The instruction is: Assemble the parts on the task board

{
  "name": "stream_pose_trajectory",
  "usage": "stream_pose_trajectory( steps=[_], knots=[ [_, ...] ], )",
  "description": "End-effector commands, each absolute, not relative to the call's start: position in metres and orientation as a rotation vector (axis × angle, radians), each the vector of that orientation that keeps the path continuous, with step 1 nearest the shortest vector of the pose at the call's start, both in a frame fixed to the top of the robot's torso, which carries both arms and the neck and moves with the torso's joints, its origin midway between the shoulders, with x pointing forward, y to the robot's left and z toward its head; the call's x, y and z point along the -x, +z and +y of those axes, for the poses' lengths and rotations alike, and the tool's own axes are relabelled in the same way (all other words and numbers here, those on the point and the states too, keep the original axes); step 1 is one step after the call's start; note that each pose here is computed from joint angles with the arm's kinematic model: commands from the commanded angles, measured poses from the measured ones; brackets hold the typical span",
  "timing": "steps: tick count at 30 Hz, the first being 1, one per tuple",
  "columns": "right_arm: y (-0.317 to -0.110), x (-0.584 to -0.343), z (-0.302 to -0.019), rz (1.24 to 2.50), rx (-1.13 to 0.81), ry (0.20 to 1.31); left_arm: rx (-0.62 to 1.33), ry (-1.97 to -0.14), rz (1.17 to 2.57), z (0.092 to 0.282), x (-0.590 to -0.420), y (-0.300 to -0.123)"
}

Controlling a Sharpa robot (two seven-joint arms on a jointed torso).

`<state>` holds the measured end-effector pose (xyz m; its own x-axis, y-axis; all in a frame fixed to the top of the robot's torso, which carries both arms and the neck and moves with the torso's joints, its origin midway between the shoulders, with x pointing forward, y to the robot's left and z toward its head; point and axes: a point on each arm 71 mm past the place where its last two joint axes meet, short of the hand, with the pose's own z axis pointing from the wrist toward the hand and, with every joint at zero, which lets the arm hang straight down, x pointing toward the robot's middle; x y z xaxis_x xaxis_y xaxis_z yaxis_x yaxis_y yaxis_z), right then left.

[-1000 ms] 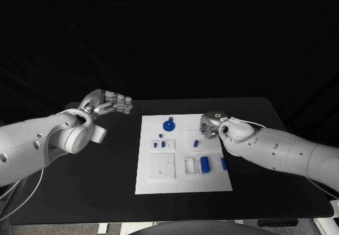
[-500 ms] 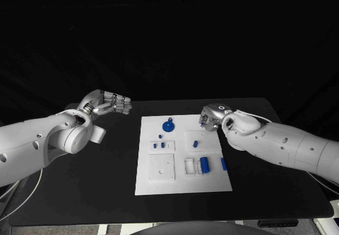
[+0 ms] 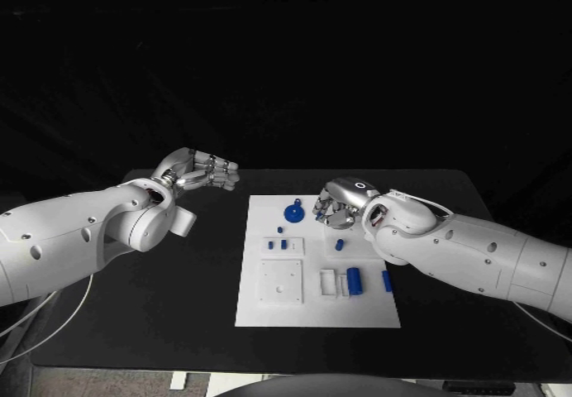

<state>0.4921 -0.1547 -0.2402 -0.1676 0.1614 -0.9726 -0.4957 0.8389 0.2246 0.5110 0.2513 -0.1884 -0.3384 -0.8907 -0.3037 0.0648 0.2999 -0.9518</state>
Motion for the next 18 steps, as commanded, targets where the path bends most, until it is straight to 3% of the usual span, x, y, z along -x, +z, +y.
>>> stream_pose_trajectory(
  steps=[1,18],
  knots=[
    [-0.243,-0.482,-0.137,1.657,0.331,0.626,0.779,-1.223,1.572,0.248,-0.512,-0.187],
    [-0.288,-0.438,-0.086,1.732,0.506,0.664,0.772,-1.235,1.580,0.227,-0.516,-0.188]
  ],
)
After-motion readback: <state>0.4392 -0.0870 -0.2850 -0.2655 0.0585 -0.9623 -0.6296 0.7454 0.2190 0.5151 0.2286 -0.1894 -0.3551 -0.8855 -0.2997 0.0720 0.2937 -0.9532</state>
